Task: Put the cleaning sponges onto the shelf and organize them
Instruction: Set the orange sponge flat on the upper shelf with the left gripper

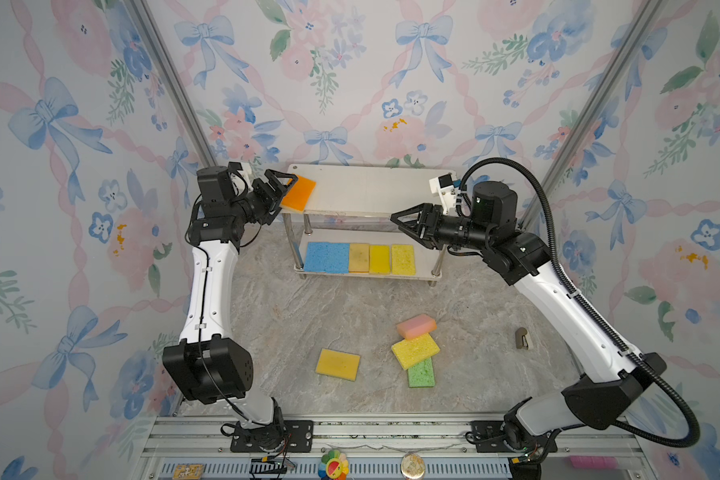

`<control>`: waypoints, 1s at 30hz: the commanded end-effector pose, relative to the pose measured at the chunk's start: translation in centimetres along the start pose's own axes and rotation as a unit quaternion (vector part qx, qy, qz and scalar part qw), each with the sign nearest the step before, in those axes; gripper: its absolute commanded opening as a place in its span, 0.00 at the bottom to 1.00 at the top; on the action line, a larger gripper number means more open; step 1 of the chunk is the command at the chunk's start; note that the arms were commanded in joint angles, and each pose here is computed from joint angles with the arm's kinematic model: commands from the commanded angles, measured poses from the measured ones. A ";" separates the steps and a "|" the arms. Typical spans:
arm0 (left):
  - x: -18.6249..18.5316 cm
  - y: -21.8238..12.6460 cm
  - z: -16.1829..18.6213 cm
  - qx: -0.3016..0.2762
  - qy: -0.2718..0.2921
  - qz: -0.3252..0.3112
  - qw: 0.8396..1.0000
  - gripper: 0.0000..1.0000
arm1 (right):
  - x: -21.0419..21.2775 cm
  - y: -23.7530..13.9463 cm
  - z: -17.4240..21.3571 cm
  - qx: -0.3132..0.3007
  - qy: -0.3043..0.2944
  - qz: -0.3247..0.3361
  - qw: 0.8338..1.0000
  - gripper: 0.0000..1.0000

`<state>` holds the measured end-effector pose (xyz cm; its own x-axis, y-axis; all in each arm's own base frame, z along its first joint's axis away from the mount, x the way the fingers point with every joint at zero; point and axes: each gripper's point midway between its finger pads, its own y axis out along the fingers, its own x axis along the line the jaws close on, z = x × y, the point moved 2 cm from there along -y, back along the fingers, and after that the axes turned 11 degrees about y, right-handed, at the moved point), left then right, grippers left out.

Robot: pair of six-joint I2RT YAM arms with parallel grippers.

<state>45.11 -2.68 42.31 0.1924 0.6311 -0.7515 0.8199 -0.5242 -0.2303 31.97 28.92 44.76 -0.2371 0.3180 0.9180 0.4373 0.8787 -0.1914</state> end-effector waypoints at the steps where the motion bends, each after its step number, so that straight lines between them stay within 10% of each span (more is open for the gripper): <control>1: 0.5 -0.4 -0.4 -0.005 0.019 -0.029 0.999 0.98 | 1.0 -0.6 0.1 -0.006 -0.001 -0.019 1.000 0.59; 30: 0.2 -0.4 -3.0 -0.093 0.190 -0.176 0.961 0.98 | 1.4 -0.8 0.6 -0.010 0.010 -0.037 0.999 0.60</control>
<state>46.70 -1.40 43.53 0.0630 0.8993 -0.4327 0.9330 -0.2070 -0.2945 31.45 28.70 45.43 -0.2354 0.2646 0.9352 0.4449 0.8848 -0.1384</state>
